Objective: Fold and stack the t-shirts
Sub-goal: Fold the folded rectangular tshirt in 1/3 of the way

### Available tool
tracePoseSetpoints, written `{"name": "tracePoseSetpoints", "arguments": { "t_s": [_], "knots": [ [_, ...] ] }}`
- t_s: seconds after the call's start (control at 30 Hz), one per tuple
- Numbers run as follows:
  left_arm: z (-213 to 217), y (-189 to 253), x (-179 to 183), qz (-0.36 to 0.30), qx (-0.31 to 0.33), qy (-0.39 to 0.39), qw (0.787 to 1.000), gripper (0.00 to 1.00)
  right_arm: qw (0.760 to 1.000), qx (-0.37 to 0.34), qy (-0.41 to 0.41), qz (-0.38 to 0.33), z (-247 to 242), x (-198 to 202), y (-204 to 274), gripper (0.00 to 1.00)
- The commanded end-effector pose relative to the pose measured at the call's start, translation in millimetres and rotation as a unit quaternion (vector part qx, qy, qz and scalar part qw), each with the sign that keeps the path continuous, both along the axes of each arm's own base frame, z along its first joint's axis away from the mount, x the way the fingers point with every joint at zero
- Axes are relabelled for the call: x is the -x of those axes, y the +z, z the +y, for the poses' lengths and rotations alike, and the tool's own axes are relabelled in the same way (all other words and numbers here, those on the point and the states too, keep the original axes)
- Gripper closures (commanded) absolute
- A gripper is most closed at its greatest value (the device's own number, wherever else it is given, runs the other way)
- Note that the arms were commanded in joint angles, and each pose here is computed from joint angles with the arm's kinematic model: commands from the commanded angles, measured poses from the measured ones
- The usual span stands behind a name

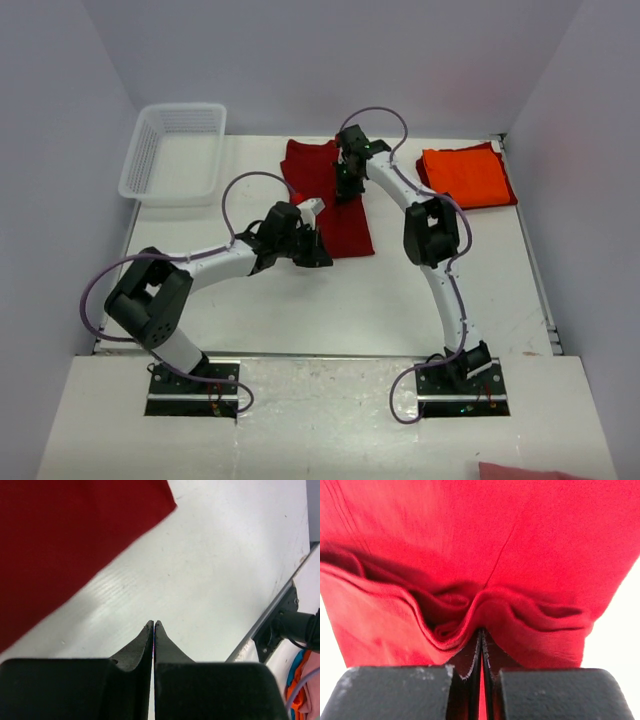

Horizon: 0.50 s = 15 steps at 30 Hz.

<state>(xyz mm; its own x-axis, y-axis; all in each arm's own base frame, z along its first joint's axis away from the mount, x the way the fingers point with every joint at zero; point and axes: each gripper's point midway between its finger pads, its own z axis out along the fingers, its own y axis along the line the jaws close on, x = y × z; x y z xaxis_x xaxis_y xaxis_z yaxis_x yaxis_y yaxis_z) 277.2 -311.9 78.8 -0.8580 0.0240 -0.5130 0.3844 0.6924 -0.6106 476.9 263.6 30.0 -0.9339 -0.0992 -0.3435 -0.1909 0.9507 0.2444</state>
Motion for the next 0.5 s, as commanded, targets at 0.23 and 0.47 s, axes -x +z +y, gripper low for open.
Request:
{"name": "tracePoseSetpoints", "arguments": {
  "t_s": [0.23,0.47],
  "knots": [
    [5,18,17,-0.029,0.004,-0.012,1.0,1.0,0.99,-0.011,-0.055,-0.132,-49,-84,69,1.0],
    [19,13,-17,-0.066,-0.077,0.03,0.994,1.0,0.988,-0.031,-0.027,-0.151,-55,-60,111,0.72]
  ]
}}
